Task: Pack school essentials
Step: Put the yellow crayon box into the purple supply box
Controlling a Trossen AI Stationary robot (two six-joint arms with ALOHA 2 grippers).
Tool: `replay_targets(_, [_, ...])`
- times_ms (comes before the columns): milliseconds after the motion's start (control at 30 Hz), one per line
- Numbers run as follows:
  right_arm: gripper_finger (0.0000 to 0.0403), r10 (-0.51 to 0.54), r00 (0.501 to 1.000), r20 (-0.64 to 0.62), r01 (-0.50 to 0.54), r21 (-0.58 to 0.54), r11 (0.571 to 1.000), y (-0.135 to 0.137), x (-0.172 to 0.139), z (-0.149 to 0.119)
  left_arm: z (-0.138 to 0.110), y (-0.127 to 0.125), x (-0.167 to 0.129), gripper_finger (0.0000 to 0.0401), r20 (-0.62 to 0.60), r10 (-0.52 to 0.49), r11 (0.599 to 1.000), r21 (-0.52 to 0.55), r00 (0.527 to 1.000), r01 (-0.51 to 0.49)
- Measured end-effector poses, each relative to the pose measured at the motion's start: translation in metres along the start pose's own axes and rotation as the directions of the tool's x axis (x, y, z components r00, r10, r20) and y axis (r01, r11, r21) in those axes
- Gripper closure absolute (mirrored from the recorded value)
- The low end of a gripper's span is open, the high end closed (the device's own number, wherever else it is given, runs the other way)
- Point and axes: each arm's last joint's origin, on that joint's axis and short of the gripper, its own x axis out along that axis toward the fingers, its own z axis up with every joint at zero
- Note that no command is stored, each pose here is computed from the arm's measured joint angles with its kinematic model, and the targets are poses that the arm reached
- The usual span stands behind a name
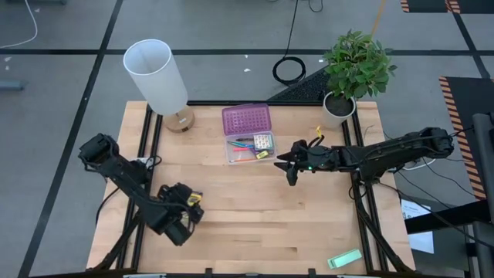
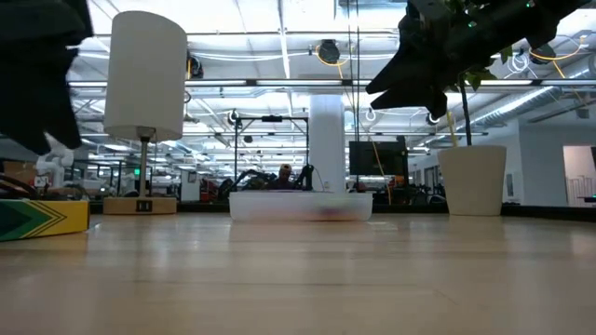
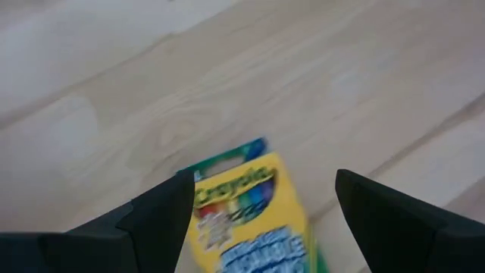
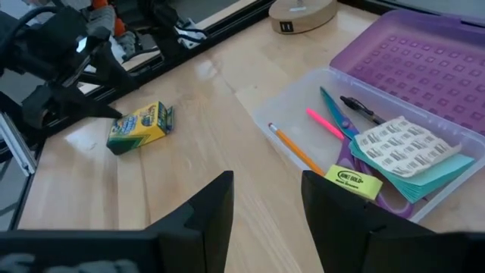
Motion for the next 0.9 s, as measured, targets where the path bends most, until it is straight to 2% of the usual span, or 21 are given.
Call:
replay_targets(167, [0.0252, 0.004, 1.0, 0.007, -0.004, 0.002, 1.0, 0.0, 0.0, 0.001, -0.008, 0.002, -0.005, 0.0077, 0.002, -0.023, 1.0, -0.004, 1.0, 0.023])
replay_targets(300, [0.0252, 0.007, 1.0, 0.011, -0.007, 0.004, 1.0, 0.001, 0.0, 0.001, -0.011, 0.001, -0.001, 0.0077, 0.0, -0.001, 1.0, 0.002, 1.0, 0.001])
replay_targets(433, [0.0252, 0.007, 1.0, 0.011, -0.007, -0.01, 1.0, 0.001, 0.0, 0.001, -0.017, -0.001, 0.012, 0.0076, -0.094, 0.087, 0.996, 0.019, 0.992, -0.086])
replay_targets(533, [0.0252, 0.007, 1.0, 0.011, -0.007, -0.013, 1.0, 0.001, 0.0, 0.001, -0.022, -0.003, 0.019, 0.0059, -0.118, 0.124, 0.992, 0.031, 0.985, -0.122])
replay_targets(700, [0.0252, 0.01, 1.0, 0.019, -0.01, -0.02, 1.0, 0.001, 0.0, 0.002, -0.027, -0.005, 0.026, 0.0007, -0.11, 0.154, 0.988, 0.013, 0.982, -0.153])
replay_targets(900, [0.0252, 0.013, 1.0, 0.026, -0.013, -0.018, 1.0, 0.001, 0.0, 0.003, -0.028, -0.009, 0.026, 0.001, -0.117, 0.122, 0.992, -0.027, 0.986, -0.126])
